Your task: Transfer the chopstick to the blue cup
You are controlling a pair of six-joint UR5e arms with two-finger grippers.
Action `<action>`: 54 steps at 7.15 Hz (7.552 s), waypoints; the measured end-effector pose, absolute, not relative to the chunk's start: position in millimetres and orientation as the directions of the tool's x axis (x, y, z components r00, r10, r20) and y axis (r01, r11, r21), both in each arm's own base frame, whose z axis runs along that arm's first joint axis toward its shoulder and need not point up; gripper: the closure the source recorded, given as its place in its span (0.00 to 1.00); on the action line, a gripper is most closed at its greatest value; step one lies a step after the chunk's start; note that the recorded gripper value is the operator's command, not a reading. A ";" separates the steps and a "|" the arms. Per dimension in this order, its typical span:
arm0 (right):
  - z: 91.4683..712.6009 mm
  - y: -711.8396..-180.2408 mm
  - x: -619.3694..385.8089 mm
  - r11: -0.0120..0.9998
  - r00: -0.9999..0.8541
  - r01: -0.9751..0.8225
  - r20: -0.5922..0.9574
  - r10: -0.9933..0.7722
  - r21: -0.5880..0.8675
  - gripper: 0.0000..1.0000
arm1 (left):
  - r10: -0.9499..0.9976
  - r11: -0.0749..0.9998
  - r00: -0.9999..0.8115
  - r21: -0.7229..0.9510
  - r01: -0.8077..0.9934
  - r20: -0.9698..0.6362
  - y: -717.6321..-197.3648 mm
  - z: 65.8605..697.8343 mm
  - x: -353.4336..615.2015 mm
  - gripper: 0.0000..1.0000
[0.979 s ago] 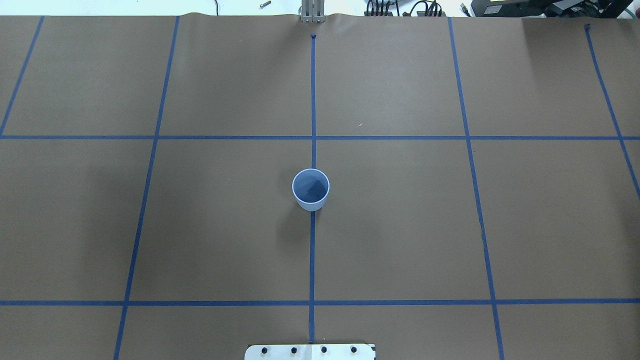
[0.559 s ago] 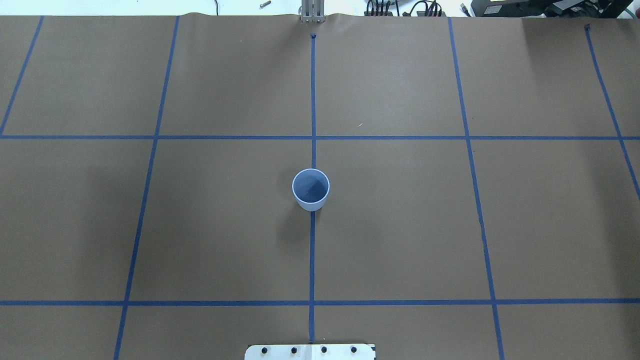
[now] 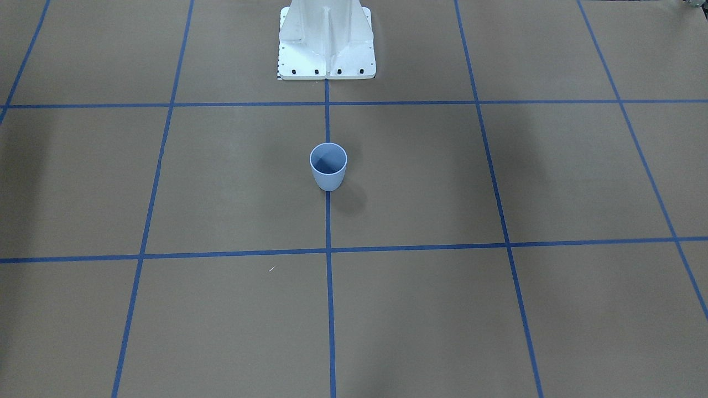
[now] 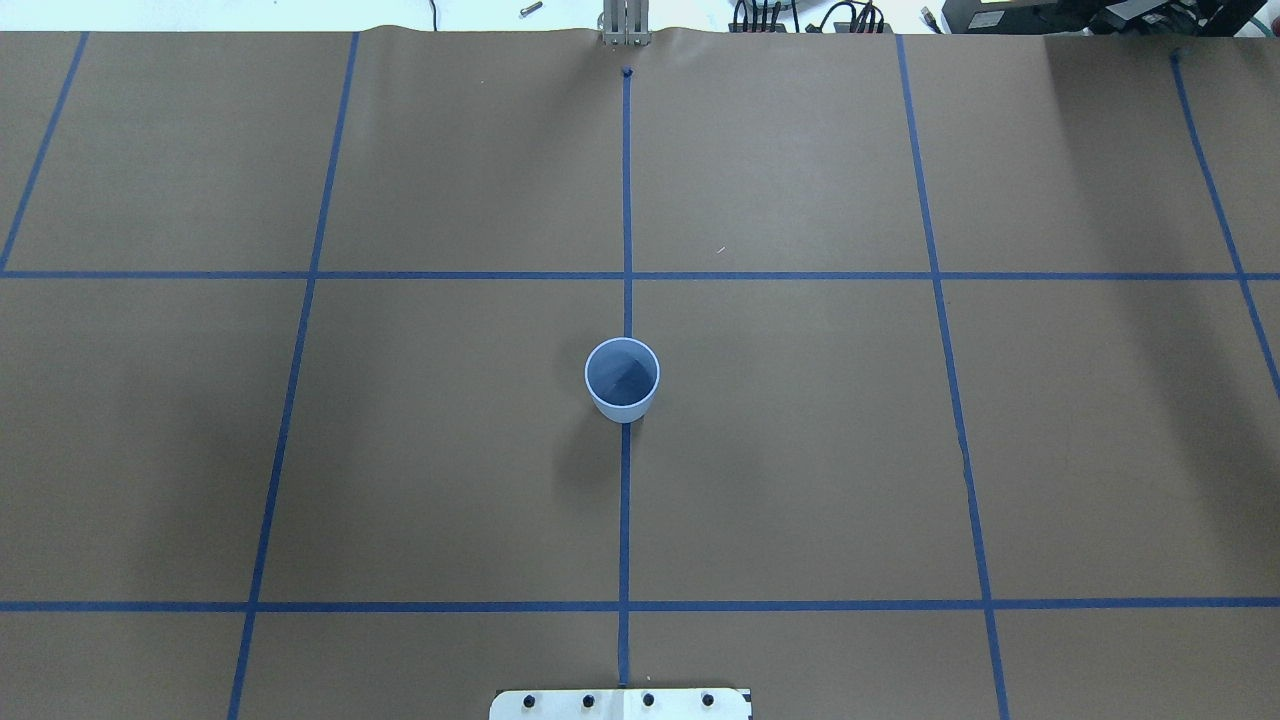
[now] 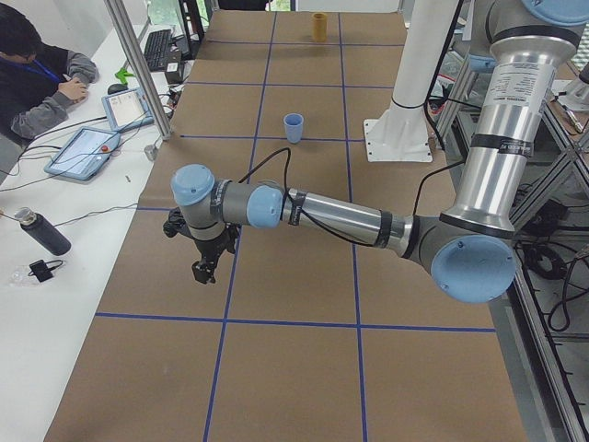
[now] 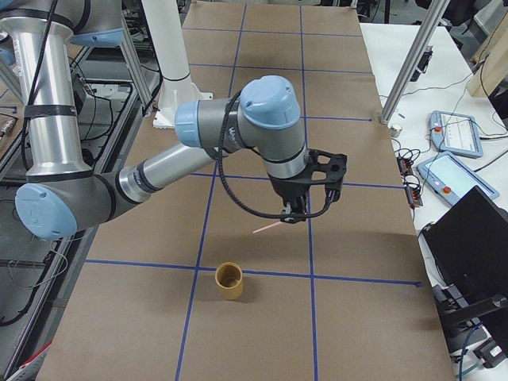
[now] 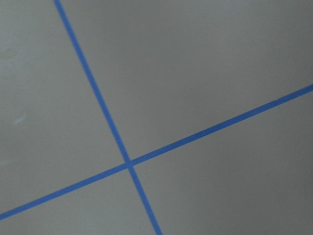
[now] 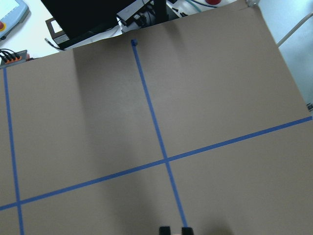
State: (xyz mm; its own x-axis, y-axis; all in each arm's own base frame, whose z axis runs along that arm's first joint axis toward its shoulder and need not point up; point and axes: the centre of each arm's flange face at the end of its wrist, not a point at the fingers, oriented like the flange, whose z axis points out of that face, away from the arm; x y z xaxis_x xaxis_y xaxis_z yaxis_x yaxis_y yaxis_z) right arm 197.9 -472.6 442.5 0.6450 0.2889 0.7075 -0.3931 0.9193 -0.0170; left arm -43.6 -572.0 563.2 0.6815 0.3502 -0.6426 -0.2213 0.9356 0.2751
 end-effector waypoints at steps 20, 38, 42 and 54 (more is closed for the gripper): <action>100.9 -428.6 -487.2 0.784 0.553 -0.595 0.618 0.559 -0.177 0.00 | 0.185 0.980 0.718 0.183 -0.081 -0.671 -540.7 597.3 -120.7 0.01; 615.2 -424.1 40.0 0.995 0.710 -0.078 0.704 0.016 0.056 0.00 | 0.031 0.999 0.708 0.036 -0.008 -0.706 -501.9 610.0 -115.5 0.01; 622.6 -413.3 53.1 0.993 0.716 -0.102 0.697 0.036 0.053 0.00 | 0.022 0.999 0.640 0.043 0.017 -0.768 -502.0 604.5 -108.8 0.01; 613.7 -414.3 52.7 0.992 0.709 -0.111 0.704 0.036 0.062 0.00 | 0.018 0.999 0.638 0.037 0.017 -0.770 -496.0 609.2 -107.8 0.01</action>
State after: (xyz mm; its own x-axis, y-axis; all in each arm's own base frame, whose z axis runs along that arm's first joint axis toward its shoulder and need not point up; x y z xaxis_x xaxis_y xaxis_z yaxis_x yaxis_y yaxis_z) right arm 52.7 -414.3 613.7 0.7088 0.0358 0.7045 -0.1113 0.9919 0.0616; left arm -107.8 -496.0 609.2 0.6383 0.0180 -0.7696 0.0169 0.9992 0.0373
